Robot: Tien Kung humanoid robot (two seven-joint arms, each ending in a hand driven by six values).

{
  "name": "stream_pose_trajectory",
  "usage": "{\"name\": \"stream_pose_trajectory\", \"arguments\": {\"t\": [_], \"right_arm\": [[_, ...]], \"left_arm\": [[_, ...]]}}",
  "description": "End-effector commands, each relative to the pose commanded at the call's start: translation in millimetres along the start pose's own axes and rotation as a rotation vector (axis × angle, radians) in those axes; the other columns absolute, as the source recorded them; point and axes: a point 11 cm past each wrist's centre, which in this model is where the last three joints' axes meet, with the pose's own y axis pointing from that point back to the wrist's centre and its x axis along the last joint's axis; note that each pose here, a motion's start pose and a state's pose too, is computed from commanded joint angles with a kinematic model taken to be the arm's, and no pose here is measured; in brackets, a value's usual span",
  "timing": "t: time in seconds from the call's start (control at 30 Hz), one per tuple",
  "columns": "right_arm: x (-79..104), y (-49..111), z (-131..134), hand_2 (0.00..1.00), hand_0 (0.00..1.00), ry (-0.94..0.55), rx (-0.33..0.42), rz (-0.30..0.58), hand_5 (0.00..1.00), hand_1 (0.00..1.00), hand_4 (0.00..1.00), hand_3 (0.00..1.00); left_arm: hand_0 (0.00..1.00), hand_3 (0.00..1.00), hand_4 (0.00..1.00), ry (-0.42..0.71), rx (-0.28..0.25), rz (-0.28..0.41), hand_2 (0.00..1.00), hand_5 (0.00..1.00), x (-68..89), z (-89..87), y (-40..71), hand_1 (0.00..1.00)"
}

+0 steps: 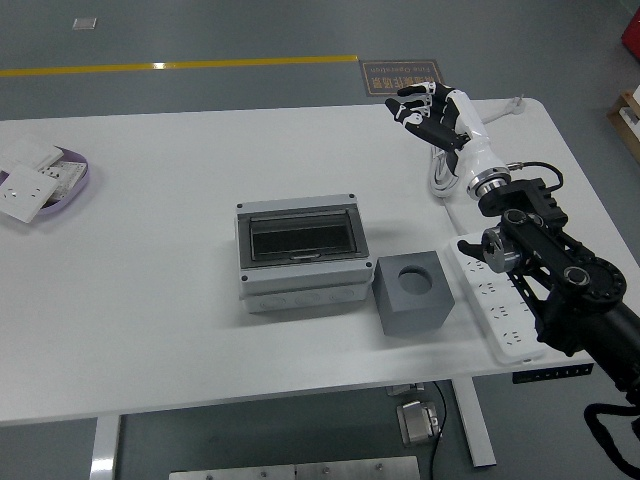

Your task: Pick up the cylinder from the cube,place it in the box,flap close box

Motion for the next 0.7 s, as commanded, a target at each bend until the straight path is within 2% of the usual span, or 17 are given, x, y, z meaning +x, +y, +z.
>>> {"name": "stream_pose_trajectory", "arguments": {"t": [0.5, 0.7], "right_arm": [[8.7, -28.1, -4, 0.441, 0.590, 0.029, -0.027, 0.051, 0.199, 0.453, 0.795, 0.467], [10.0, -26.7, 1, 0.442, 0.584, 0.035, -0.041, 0.051, 0.213, 0.456, 0.782, 0.468]], "left_arm": [[0.629, 0.668, 0.722, -0.006, -0.008, 0.001, 0.625, 0.253, 0.9, 4.7, 0.0, 0.647], [0.629, 0.668, 0.722, -0.006, -0.009, 0.001, 0.625, 0.253, 1.0, 5.7, -0.1, 0.647]]}}
